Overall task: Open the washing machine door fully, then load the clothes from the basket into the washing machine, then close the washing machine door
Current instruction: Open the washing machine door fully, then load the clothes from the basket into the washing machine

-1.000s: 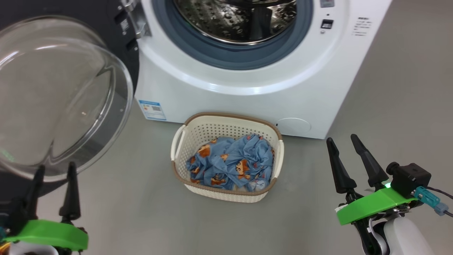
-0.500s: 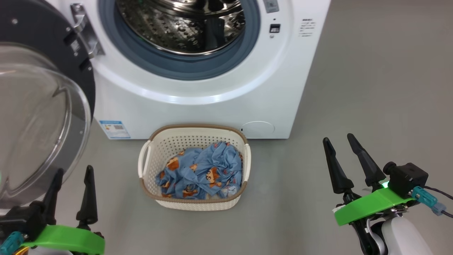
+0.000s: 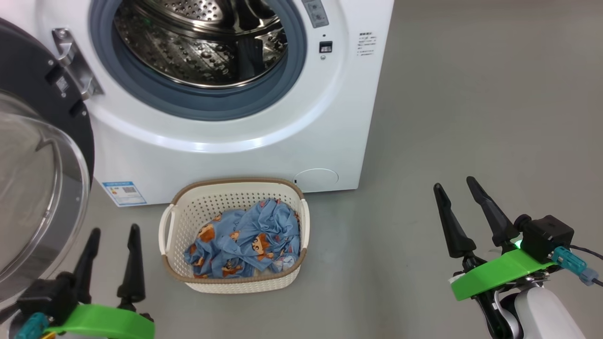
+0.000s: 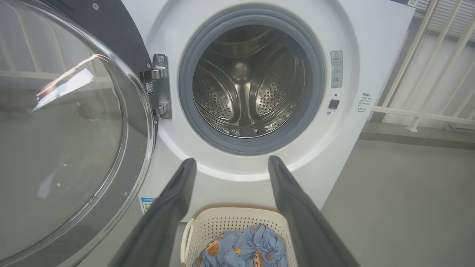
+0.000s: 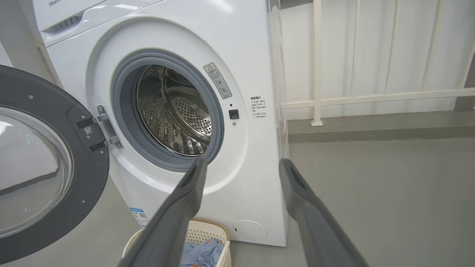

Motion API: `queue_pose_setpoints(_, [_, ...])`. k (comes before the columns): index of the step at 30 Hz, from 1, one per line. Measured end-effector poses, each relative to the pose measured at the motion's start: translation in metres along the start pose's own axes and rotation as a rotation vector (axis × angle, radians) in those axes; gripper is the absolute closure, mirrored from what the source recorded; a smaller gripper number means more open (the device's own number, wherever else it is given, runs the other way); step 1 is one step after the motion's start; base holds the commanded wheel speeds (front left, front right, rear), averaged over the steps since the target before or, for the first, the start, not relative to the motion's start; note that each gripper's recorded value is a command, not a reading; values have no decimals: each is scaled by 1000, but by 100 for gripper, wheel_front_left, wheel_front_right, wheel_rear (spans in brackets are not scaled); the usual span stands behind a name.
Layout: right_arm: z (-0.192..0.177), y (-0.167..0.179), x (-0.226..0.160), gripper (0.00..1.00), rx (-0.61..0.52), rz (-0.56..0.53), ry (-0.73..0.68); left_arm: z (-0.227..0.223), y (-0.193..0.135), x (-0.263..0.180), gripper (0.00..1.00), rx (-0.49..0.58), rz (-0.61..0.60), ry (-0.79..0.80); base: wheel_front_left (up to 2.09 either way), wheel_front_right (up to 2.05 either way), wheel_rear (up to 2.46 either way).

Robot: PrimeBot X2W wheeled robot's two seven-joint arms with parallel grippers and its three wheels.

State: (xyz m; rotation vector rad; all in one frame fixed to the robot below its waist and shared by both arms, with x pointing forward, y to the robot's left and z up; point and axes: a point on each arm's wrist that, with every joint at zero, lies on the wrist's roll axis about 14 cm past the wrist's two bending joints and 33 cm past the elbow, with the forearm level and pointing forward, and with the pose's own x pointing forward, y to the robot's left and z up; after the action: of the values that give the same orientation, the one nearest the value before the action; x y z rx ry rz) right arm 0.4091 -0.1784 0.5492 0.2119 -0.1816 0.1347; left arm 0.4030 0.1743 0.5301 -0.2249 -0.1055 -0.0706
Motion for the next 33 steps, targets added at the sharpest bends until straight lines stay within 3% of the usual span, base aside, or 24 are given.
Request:
queue_pose_setpoints(12, [9,-8,-6,0,-29,-10,-14,-5,-15,0,0,-28,-40,6,0,0,0])
queue_pose_setpoints(33, [8,-6,-10,0,-31,-7,-10,-3,-12,-4,0,-24,-38,2,0,0,0])
